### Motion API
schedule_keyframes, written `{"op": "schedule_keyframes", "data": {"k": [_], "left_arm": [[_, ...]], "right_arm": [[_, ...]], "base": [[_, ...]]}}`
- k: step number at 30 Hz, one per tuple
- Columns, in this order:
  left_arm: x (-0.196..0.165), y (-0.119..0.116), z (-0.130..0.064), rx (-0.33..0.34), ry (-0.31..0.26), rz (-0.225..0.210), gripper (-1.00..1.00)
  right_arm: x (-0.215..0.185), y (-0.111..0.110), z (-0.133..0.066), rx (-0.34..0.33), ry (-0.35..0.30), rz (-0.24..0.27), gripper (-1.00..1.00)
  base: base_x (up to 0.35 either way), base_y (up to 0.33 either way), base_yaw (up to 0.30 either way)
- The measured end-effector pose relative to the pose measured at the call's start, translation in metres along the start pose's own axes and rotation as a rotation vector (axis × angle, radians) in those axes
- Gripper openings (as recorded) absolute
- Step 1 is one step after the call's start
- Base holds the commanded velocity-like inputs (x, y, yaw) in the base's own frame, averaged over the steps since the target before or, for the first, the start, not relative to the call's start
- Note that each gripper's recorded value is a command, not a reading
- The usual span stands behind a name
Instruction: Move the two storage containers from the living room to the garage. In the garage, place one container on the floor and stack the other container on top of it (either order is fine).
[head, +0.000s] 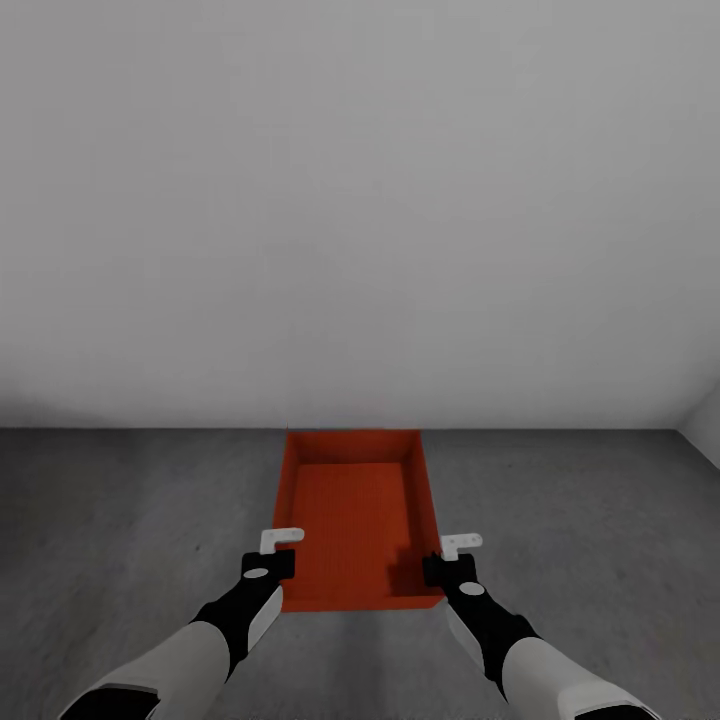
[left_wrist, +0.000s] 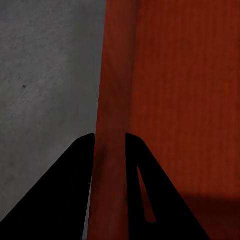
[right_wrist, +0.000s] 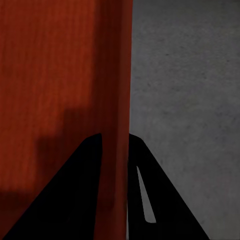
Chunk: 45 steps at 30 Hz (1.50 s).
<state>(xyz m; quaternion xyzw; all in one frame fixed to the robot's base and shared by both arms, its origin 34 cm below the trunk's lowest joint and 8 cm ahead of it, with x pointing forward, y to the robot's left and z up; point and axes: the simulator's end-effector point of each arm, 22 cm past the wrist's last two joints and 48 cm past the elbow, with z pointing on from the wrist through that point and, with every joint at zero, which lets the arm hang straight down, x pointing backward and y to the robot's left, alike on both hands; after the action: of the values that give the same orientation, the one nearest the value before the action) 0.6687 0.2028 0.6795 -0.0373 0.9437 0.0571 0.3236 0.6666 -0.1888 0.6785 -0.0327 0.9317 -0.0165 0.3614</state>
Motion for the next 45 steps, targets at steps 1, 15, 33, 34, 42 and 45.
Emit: {"op": "schedule_keyframes", "data": {"k": [1, 15, 33, 34, 42, 45], "left_arm": [[0.001, 0.0, 0.0, 0.0, 0.002, 0.0, -1.0], [0.013, -0.001, 0.006, -0.001, 0.024, 0.002, -1.0], [0.03, -0.002, 0.013, -0.001, 0.053, 0.005, -1.0], [0.03, -0.002, 0.013, -0.001, 0.054, 0.005, -1.0], [0.036, -0.003, 0.015, -0.001, 0.065, 0.006, -1.0], [0.037, -0.003, 0.015, -0.001, 0.068, 0.006, -1.0]], "right_arm": [[0.001, 0.0, 0.0, 0.0, 0.002, 0.0, -1.0], [0.013, 0.001, 0.005, -0.002, 0.024, -0.001, -1.0], [0.03, 0.001, 0.011, -0.004, 0.053, -0.003, -1.0], [0.031, 0.001, 0.011, -0.005, 0.054, -0.003, -1.0], [0.037, 0.001, 0.013, -0.005, 0.065, -0.005, -1.0], [0.038, 0.0, 0.013, -0.006, 0.068, -0.005, -1.0]], "base": [[0.0, 0.0, 0.0], [0.0, 0.0, 0.0], [0.0, 0.0, 0.0], [0.0, 0.0, 0.0], [0.0, 0.0, 0.0], [0.0, 0.0, 0.0]]}}
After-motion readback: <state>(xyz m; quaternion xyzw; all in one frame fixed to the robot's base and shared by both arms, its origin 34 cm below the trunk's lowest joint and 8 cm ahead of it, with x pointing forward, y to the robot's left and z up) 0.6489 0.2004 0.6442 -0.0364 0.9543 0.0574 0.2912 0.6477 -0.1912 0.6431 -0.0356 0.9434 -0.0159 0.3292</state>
